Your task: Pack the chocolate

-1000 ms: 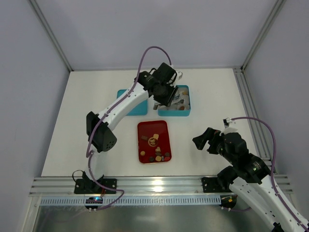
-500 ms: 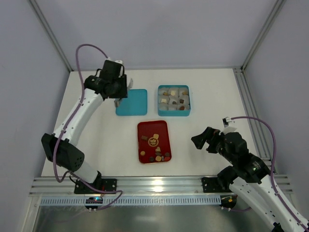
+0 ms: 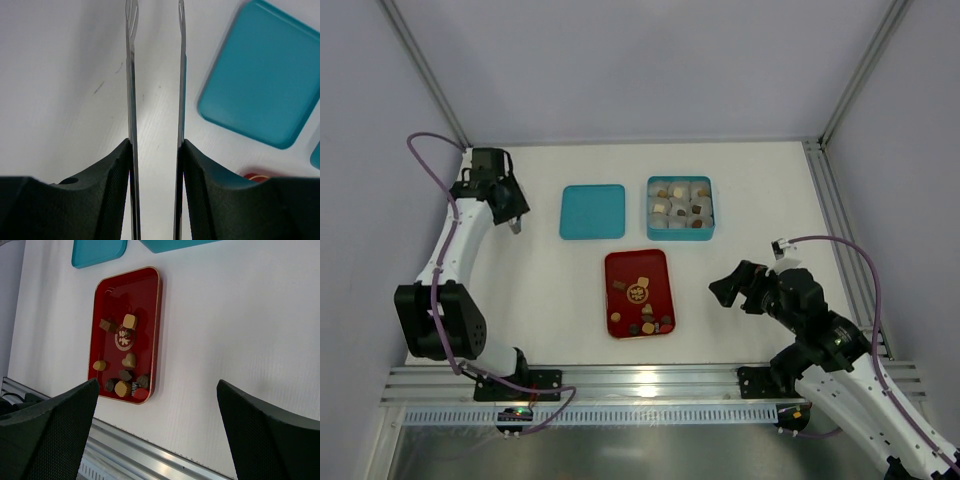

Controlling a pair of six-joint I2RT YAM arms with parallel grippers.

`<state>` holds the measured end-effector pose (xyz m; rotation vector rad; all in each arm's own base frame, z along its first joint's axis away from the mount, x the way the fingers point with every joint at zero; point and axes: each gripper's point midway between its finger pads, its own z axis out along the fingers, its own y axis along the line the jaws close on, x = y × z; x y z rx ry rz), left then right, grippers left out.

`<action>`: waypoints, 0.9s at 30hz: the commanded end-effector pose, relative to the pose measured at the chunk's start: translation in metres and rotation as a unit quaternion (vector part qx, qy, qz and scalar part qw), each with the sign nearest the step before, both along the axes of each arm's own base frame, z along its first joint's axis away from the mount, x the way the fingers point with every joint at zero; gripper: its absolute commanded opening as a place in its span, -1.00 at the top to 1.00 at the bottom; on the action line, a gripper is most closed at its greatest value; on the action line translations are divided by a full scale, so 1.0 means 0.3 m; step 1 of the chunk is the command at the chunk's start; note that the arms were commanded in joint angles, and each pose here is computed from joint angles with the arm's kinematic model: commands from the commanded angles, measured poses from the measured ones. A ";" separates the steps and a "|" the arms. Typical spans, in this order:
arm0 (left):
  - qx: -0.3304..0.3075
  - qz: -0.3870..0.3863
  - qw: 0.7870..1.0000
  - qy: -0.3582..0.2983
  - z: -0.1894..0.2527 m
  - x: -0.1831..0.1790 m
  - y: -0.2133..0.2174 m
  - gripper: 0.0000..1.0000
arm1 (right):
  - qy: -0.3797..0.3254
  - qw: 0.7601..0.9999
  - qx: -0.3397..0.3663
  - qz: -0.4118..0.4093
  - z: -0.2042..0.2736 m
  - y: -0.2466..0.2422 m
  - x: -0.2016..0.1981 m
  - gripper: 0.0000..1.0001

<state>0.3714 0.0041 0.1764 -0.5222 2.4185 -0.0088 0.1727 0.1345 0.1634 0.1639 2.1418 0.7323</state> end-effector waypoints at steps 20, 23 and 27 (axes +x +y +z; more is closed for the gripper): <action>-0.005 0.065 0.998 0.023 -0.279 0.141 0.156 0.09 | -0.022 1.000 0.005 0.010 0.017 0.006 0.000 -0.99; -0.001 0.064 0.997 0.045 -0.329 0.130 0.166 0.04 | -0.020 1.000 0.003 0.009 0.010 0.002 -0.002 -0.99; 0.003 0.066 0.995 0.075 -0.400 0.108 0.175 0.02 | -0.018 1.000 0.005 0.010 0.005 0.004 -0.005 -0.99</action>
